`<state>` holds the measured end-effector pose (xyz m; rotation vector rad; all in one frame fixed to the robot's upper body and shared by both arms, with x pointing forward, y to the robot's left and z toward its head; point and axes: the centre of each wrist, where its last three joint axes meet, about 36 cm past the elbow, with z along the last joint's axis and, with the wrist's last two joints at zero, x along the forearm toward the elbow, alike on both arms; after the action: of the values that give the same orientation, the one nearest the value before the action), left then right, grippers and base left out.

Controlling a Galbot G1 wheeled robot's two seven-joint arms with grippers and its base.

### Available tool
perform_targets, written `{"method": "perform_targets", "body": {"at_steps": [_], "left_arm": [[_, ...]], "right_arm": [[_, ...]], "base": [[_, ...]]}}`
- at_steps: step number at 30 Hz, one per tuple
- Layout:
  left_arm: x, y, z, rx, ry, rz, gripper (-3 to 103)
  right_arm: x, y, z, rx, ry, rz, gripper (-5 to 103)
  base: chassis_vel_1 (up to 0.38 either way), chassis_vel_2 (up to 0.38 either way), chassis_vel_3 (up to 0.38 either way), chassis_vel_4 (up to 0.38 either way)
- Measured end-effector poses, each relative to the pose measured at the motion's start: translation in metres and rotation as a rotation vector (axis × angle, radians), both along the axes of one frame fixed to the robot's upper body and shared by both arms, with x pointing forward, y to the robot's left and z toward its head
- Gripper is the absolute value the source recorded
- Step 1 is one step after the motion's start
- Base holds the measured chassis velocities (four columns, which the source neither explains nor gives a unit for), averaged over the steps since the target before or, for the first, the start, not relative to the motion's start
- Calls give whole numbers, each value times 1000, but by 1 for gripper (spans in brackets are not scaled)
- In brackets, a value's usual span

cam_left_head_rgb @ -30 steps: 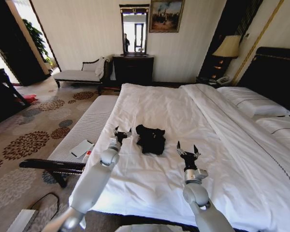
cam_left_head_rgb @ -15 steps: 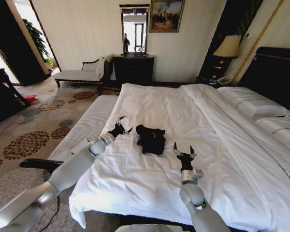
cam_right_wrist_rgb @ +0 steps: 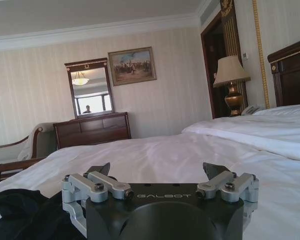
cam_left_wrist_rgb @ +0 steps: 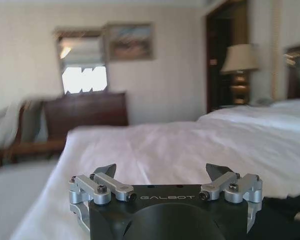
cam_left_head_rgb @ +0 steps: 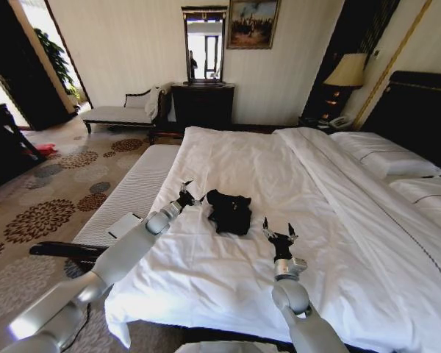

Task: Fold the clothes on the bed.

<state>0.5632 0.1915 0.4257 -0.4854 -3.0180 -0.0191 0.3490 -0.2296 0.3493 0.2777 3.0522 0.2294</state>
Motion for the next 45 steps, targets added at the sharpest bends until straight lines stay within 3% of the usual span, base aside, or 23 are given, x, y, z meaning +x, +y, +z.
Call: {"method": "perform_targets", "body": {"at_steps": [2, 3, 4, 5, 8, 9, 12, 20, 23, 24, 25, 26, 27, 29, 31, 32, 33, 34, 35, 37, 38, 41, 45], "left_arm": [[-19, -23, 1, -239, 165, 82, 100], [-26, -34, 0, -326, 226, 98, 100], [-26, -34, 0, -326, 226, 98, 100], [-33, -46, -3, -419, 291, 113, 100], [-43, -75, -10, -596, 412, 129, 100], [-43, -75, -10, -596, 412, 129, 100], [-35, -92, -23, -700, 494, 164, 100], [-21, -103, -26, -716, 515, 183, 100], [-23, -104, -25, -637, 466, 165, 100], [-23, -104, -25, -637, 466, 165, 100], [-24, -103, -26, -580, 426, 157, 100], [-24, -94, -33, -402, 303, 133, 100], [-24, -94, -33, -402, 303, 133, 100], [-17, -75, -44, -177, 120, 77, 100], [3, -28, -51, 206, -170, -61, 100], [12, -8, -46, 345, -273, -133, 100], [12, -8, -46, 345, -273, -133, 100], [16, 0, -44, 403, -309, -169, 100], [24, 14, -36, 504, -369, -245, 100], [35, 21, -22, 577, -427, -339, 100], [35, 21, -22, 577, -427, -339, 100], [56, 31, 4, 658, -488, -478, 100], [68, 43, 17, 722, -483, -611, 100]], "right_arm": [[2, 2, -2, 1, 2, 7, 100], [3, 3, -3, 1, 2, 10, 100], [3, 3, -3, 1, 2, 10, 100], [5, 4, -4, 1, 4, 13, 100], [8, 8, -6, 1, 6, 26, 100], [8, 8, -6, 1, 6, 26, 100], [10, 11, -7, 4, 8, 34, 100], [9, 10, -10, 6, 11, 27, 100], [9, 5, -10, 2, 10, 17, 100], [9, 5, -10, 2, 10, 17, 100], [10, 3, -10, 1, 10, 14, 100], [10, 2, -11, -1, 9, 11, 100], [10, 2, -11, -1, 9, 11, 100], [9, 0, -11, -3, 10, 9, 100], [9, 0, -12, -3, 11, 10, 100], [9, 1, -12, -3, 12, 11, 100], [9, 1, -12, -3, 12, 11, 100], [9, 1, -12, -3, 11, 12, 100], [9, 2, -12, -2, 10, 13, 100], [10, 4, -12, -1, 10, 14, 100], [10, 4, -12, -1, 10, 14, 100], [9, 6, -13, 3, 14, 15, 100], [8, 7, -14, 3, 18, 14, 100]], "base": [[0, 0, 0, 0], [0, 0, 0, 0], [0, 0, 0, 0], [0, 0, 0, 0], [0, 0, 0, 0], [0, 0, 0, 0], [0, 0, 0, 0], [0, 0, 0, 0], [0, 0, 0, 0], [0, 0, 0, 0], [0, 0, 0, 0], [0, 0, 0, 0], [0, 0, 0, 0], [0, 0, 0, 0], [0, 0, 0, 0], [0, 0, 0, 0], [0, 0, 0, 0], [0, 0, 0, 0], [0, 0, 0, 0], [0, 0, 0, 0], [0, 0, 0, 0], [0, 0, 0, 0], [0, 0, 0, 0]]}}
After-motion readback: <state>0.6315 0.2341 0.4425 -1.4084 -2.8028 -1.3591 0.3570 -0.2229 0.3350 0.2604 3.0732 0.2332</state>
